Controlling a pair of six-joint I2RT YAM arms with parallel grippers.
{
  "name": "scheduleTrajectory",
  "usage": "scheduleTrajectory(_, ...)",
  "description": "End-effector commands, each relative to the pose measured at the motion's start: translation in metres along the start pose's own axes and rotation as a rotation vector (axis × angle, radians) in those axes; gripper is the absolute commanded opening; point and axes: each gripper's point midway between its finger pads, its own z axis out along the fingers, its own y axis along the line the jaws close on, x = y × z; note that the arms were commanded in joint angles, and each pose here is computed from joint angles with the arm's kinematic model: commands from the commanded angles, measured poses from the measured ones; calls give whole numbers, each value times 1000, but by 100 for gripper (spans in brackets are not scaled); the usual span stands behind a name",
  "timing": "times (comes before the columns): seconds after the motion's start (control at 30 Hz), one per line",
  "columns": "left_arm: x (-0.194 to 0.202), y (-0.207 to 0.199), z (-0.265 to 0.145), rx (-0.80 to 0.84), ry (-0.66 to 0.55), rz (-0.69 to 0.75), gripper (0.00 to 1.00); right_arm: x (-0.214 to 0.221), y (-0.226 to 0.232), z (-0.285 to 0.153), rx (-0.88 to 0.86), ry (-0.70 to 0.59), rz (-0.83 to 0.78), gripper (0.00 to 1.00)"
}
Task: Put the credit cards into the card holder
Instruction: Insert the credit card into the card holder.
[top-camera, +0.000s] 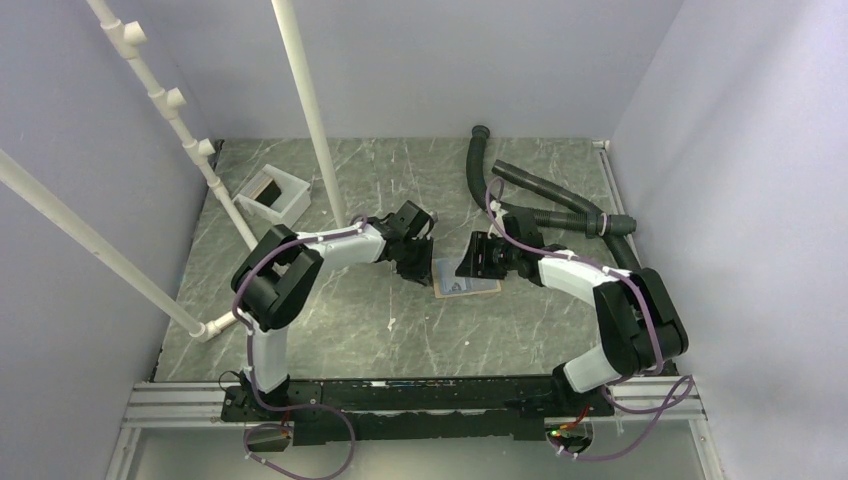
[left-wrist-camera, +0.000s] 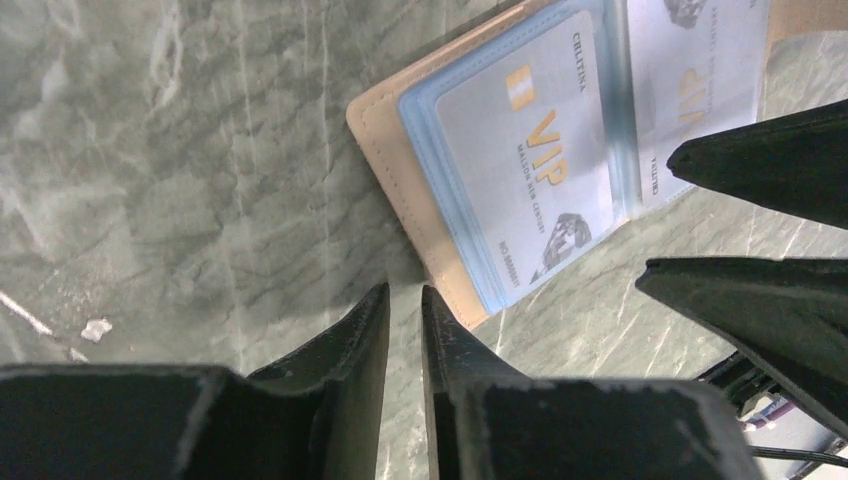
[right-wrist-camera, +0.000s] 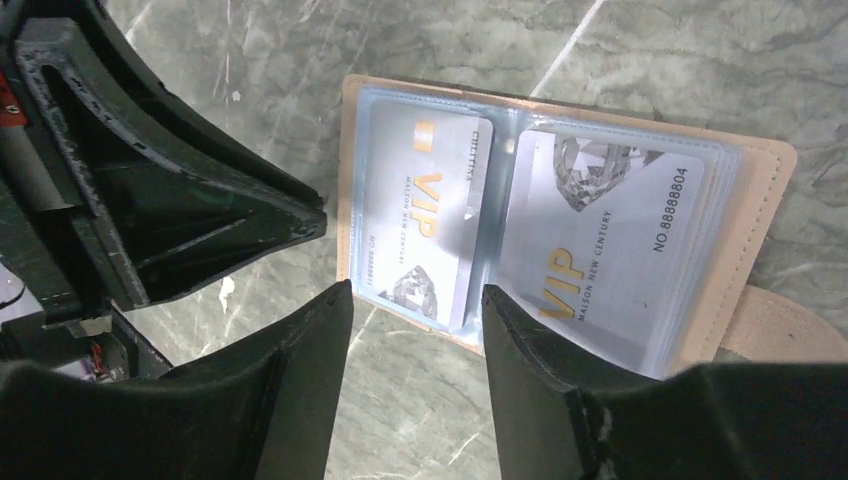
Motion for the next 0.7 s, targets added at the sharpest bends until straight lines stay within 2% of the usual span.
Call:
scheduleTrajectory(0.0, -4, -15, -26, 51, -13, -19, 25, -15, 11, -5, -23, -31, -52, 47)
scheduleTrajectory(0.1, -3, -29, -28, 122, -7, -55, 24, -13, 15, 1, -59, -12, -50, 38)
scheduleTrajectory(0.2, -4, -38, -27, 166, -12, -91, 18, -11, 14, 6, -72, 2, -39, 28)
scheduleTrajectory(0.3, -8, -43, -25, 200, -28, -127, 17, -7, 10, 10, -59, 16, -25, 18)
scheduleTrajectory(0.4, -12, -46, -24, 245, -40, -181, 17, -3, 2, 14, -31, 26, -9, 13)
scheduleTrajectory(0.67, -21, -45, -22, 291, -74, -264, 34, 11, -19, 26, 41, 69, 36, 7)
